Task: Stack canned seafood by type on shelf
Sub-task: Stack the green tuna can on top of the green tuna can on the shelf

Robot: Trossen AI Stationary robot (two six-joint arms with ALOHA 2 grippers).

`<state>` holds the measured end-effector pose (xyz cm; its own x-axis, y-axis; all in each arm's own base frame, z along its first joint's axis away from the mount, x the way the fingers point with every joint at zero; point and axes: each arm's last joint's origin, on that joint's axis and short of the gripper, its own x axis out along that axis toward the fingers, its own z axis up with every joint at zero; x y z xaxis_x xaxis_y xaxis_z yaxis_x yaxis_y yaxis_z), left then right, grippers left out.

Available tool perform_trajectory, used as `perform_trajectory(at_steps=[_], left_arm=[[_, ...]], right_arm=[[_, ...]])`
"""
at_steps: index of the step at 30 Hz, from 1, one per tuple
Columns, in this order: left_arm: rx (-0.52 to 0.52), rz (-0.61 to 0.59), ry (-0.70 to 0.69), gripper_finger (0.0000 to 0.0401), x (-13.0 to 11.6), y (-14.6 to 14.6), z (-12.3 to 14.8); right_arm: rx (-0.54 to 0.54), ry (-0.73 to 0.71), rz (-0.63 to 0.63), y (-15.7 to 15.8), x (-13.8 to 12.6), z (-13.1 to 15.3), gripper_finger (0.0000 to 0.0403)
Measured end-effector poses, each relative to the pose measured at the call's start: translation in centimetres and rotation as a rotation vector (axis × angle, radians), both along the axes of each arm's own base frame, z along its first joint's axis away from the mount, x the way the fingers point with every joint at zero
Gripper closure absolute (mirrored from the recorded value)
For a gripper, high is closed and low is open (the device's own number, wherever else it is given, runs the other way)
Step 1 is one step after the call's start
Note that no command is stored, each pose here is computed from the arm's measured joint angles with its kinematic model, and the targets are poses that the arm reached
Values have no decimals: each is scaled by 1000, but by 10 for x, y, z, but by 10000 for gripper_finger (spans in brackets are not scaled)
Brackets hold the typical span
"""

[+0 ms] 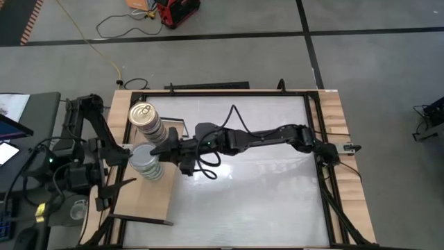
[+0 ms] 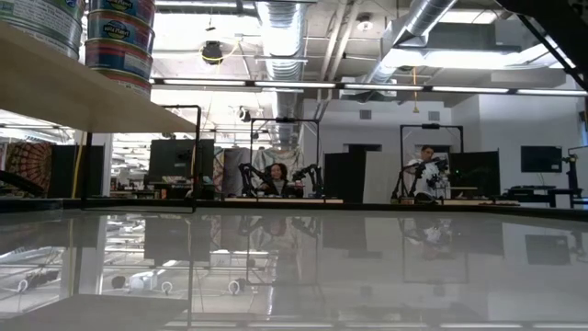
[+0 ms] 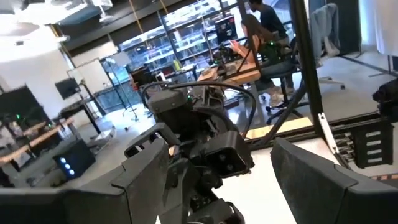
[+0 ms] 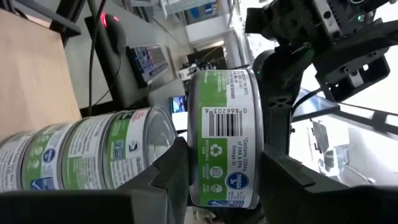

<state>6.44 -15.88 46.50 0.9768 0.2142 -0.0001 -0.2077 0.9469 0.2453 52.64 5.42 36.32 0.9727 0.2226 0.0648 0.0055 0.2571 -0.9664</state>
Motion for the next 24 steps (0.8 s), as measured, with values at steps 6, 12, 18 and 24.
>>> perform_trajectory(at_steps=[6,12,18,24], left_arm=[[-37,18,-8,128,2,4,3],[-26,38,-6,128,5,5,3],[-36,37,-8,129,5,5,3],[5,37,1,129,7,-4,-3]], right_arm=[[4,-102,19,-1,-1,10,225],[62,-59,32,6,-2,7,225],[64,-24,-39,17,-1,-1,226],[79,20,-85,8,0,-4,226]])
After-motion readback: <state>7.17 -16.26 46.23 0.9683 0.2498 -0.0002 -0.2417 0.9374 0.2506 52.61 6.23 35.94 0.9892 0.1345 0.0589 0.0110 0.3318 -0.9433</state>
